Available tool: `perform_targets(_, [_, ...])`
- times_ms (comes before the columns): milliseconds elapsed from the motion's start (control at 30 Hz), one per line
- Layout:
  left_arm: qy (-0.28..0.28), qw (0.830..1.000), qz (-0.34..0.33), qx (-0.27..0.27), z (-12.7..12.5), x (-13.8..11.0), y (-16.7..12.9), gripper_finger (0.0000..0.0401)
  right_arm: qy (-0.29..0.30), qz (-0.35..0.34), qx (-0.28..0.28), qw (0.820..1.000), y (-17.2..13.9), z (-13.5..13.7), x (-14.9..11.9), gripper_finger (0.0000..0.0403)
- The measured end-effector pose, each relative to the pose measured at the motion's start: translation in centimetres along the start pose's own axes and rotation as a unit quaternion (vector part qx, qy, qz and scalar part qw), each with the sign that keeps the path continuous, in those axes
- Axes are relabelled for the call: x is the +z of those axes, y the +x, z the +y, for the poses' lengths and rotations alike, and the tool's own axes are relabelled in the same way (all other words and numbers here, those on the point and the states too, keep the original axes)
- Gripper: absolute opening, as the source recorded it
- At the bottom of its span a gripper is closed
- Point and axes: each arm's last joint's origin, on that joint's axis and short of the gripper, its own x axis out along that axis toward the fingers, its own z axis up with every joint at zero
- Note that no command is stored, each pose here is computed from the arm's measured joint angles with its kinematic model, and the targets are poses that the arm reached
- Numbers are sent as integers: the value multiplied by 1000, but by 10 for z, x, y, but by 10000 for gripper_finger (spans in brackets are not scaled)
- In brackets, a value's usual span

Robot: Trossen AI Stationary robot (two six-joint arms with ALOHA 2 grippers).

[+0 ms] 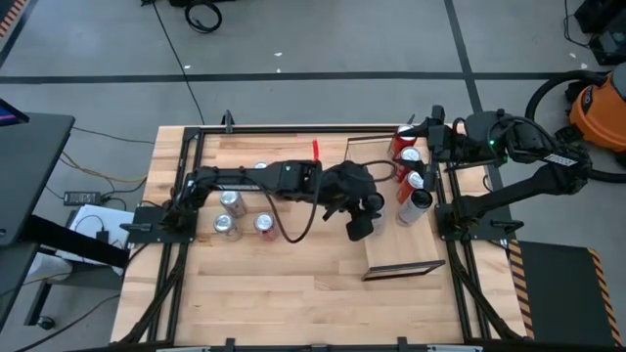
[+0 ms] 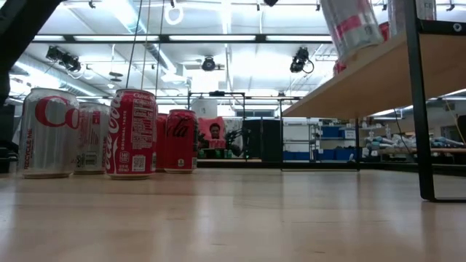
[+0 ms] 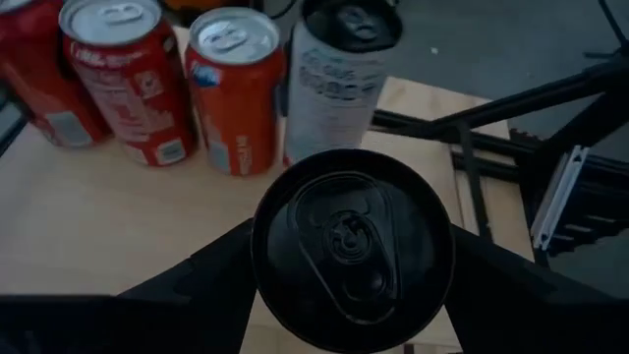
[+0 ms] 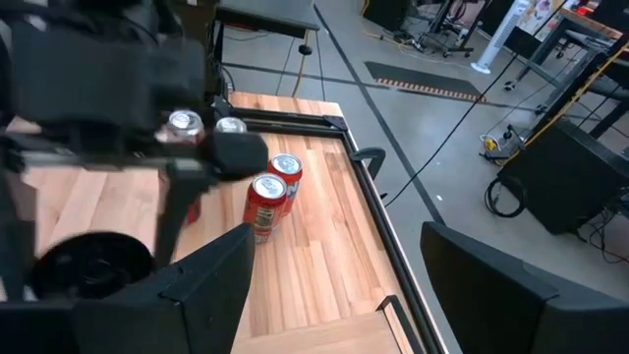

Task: Place canned beverage on shelf
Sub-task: Put the white pink soda can on the shelf aligned with the other white pink soda can

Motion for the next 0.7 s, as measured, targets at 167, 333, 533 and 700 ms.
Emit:
perform_targets(167, [-5,1000,-11,1,8,4,1,273,0,0,0,1000,0,0,0,299])
perform_targets(333, [-2,1000,-22,-12,10,9,-2,273,-1,-3,-2,1000,0,0,1,299])
perform_targets(533, [-7,999,-29,-18,16,12,-3,273,-6,-20,-13,1000,0,-1,4,299])
perform_targets(700, [-7,999,-38,-17,21,17,-11,272,-6,-32,-15,999,0,-2,7,299])
